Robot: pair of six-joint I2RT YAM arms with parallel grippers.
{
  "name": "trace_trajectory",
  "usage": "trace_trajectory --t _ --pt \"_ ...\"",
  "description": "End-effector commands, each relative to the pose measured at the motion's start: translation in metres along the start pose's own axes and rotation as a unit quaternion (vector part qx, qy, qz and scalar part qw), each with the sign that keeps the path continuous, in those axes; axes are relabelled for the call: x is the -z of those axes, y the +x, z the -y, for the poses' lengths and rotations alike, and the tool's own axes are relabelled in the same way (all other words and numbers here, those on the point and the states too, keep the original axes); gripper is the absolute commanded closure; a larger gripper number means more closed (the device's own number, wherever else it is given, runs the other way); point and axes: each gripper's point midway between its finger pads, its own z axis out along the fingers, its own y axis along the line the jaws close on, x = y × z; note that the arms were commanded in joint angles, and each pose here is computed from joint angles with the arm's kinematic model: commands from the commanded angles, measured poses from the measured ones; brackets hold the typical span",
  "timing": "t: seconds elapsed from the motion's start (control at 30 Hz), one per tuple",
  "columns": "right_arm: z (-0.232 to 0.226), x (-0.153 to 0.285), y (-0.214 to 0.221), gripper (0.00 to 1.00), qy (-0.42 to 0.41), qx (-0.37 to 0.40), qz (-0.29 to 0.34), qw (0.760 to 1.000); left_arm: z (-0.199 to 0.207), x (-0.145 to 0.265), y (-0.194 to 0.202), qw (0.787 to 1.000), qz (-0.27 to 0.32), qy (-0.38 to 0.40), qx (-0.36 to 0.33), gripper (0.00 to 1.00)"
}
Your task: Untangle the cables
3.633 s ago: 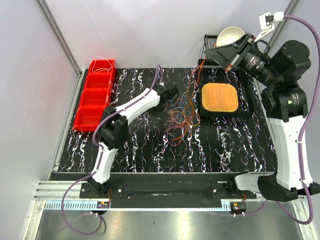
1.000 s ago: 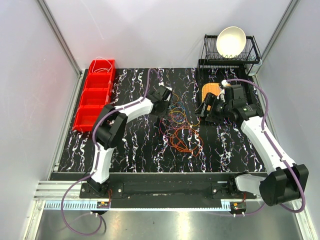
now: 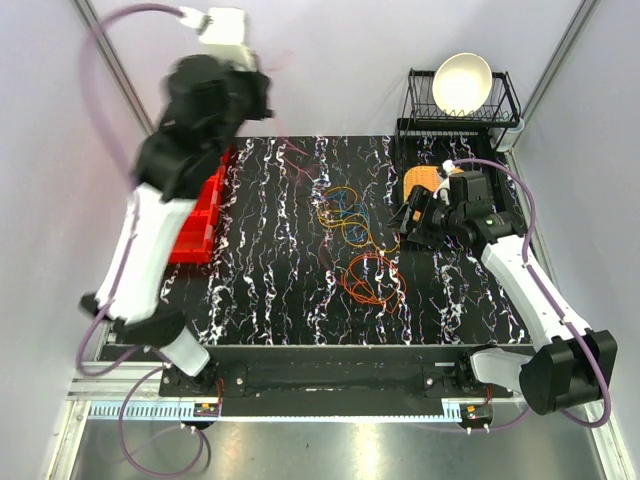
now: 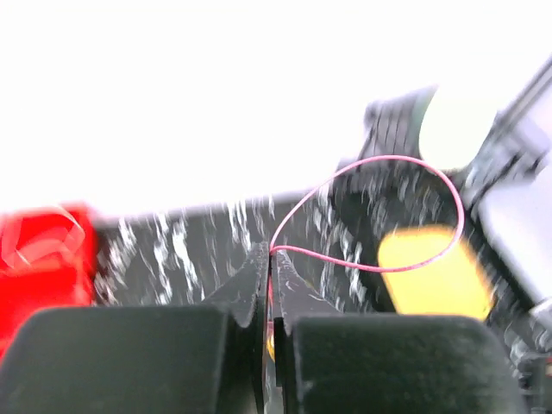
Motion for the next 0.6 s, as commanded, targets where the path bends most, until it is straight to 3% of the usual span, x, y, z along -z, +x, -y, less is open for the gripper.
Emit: trace_trajectory --t 0.0,0.13,0.33,0.57 --pt "-0.020 0.012 -0.010 0.21 -0.038 0.011 0.025 0.999 -0.030 0.018 -0.004 0.998 0.004 -0.061 -0.033 1.00" --pt "-0.022 0.015 -0.008 0.21 -0.042 0.011 0.026 0.999 -0.038 0.017 0.016 0.997 -0.016 -0.071 -0.029 1.00" --pt "-0.029 0.022 -0.007 0.21 -0.056 0.016 0.027 0.998 -0.045 0.024 0.006 0.997 -0.003 -0.073 -0.021 1.00" --pt "-0.086 0.044 0.003 0.17 -0.227 0.079 0.006 0.971 -0.035 0.025 0.008 0.999 -0.007 -0.044 -0.005 1.00"
